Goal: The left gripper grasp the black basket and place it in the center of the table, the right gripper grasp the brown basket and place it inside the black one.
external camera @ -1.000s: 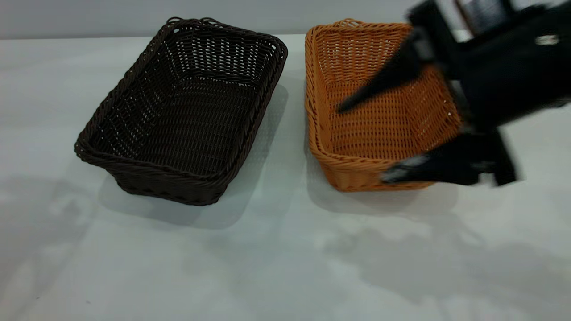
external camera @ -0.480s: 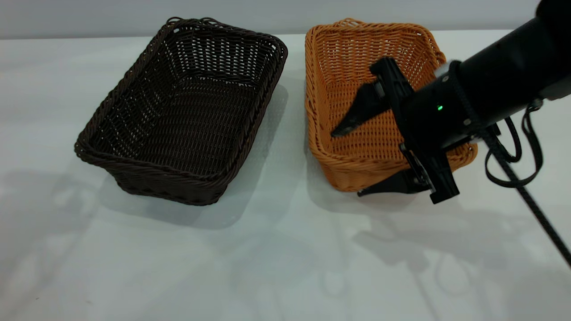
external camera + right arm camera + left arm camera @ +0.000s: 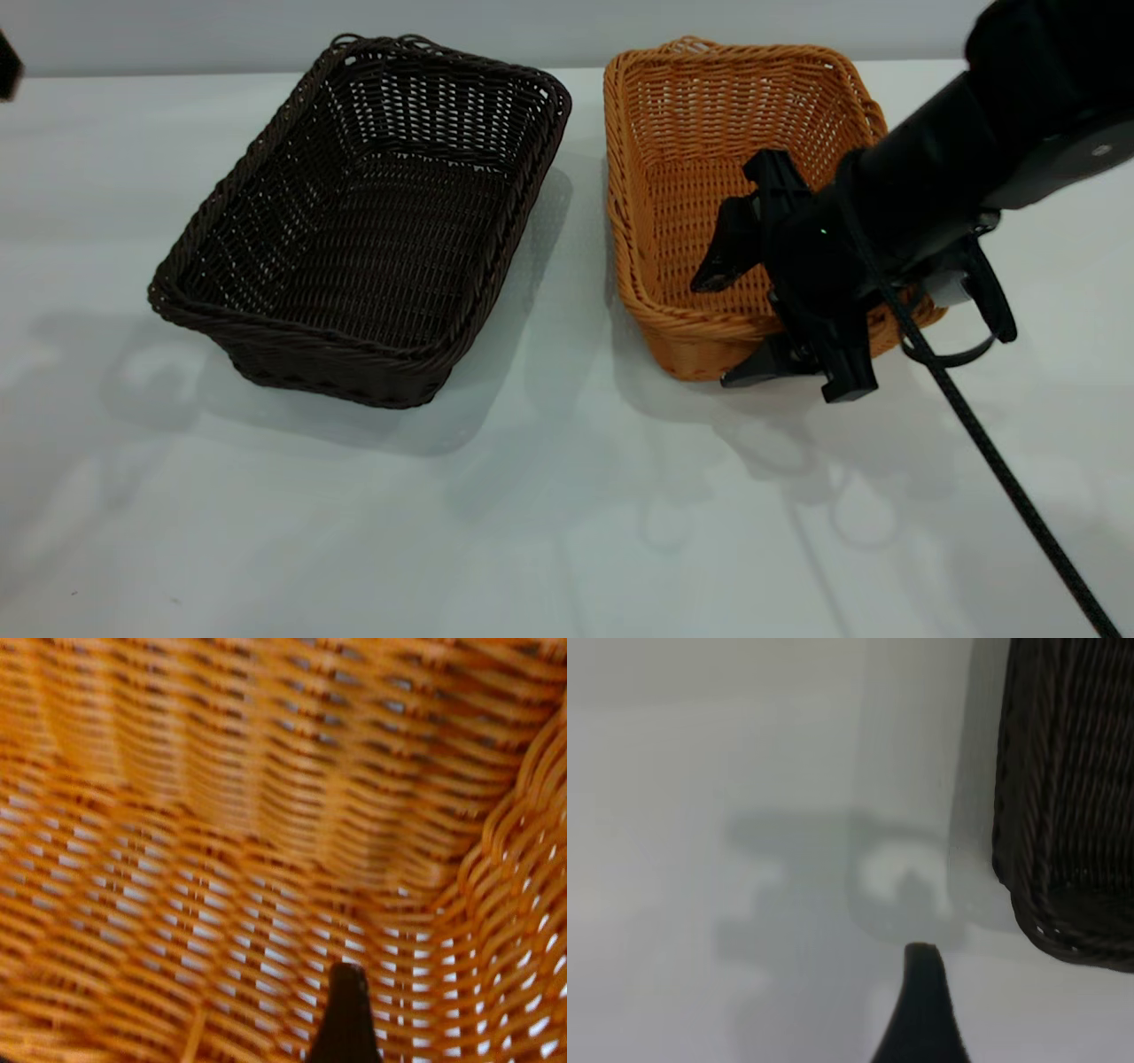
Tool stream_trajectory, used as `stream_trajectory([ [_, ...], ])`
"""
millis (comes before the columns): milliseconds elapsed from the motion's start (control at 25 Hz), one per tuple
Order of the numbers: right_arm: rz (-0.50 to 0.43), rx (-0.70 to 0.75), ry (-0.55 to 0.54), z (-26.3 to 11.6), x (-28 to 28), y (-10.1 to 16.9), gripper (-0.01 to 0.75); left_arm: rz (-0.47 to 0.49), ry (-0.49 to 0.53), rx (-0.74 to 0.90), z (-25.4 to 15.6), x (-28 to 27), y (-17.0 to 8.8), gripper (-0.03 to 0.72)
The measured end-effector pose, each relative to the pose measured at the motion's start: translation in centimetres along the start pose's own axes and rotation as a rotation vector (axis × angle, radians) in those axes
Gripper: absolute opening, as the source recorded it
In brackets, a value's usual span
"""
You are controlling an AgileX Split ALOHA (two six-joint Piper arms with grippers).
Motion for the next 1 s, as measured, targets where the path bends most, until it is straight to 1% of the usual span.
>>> stream_trajectory([
  [120,-0.007,0.024,-0.044,0.3,0.1,0.1,0.511,0.001,0.041,0.0,1.4,1.7,-0.1,0.531],
  [320,-0.008,0.038,-0.059,0.5,0.1,0.1,0.508,-0.001,0.111,0.023,3.9,5.4,-0.5,0.531],
  [520,-0.008,0.039,-0.059,0.5,0.1,0.1,0.508,-0.024,0.16,0.118,5.6,10.2,-3.2,0.531],
  [640,-0.007,0.039,-0.058,0.5,0.1,0.1,0.508,-0.037,0.192,0.162,5.9,12.8,-5.0,0.531],
  [720,-0.007,0.039,-0.057,0.5,0.1,0.1,0.508,-0.037,0.201,0.182,6.1,14.3,-5.6,0.531],
  [880,-0.007,0.04,-0.058,0.5,0.1,0.1,0.501,-0.032,0.218,0.181,5.8,17.4,-5.6,0.529],
  [1000,-0.008,0.04,-0.06,0.5,0.1,0.1,0.456,-0.028,0.229,0.176,4.9,19.7,-5.4,0.491],
])
Point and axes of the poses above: a point on each arm's last joint axis where the gripper is mounted, x pointing out along that axis toward the gripper, y along the wrist's bending axis when the last joint is at zero, z = x × y, the point moved 4 cm from there along x, pointing out along that axis toward the gripper, and after that the axes turned 10 degrees about -x, right-handed, at the moved point
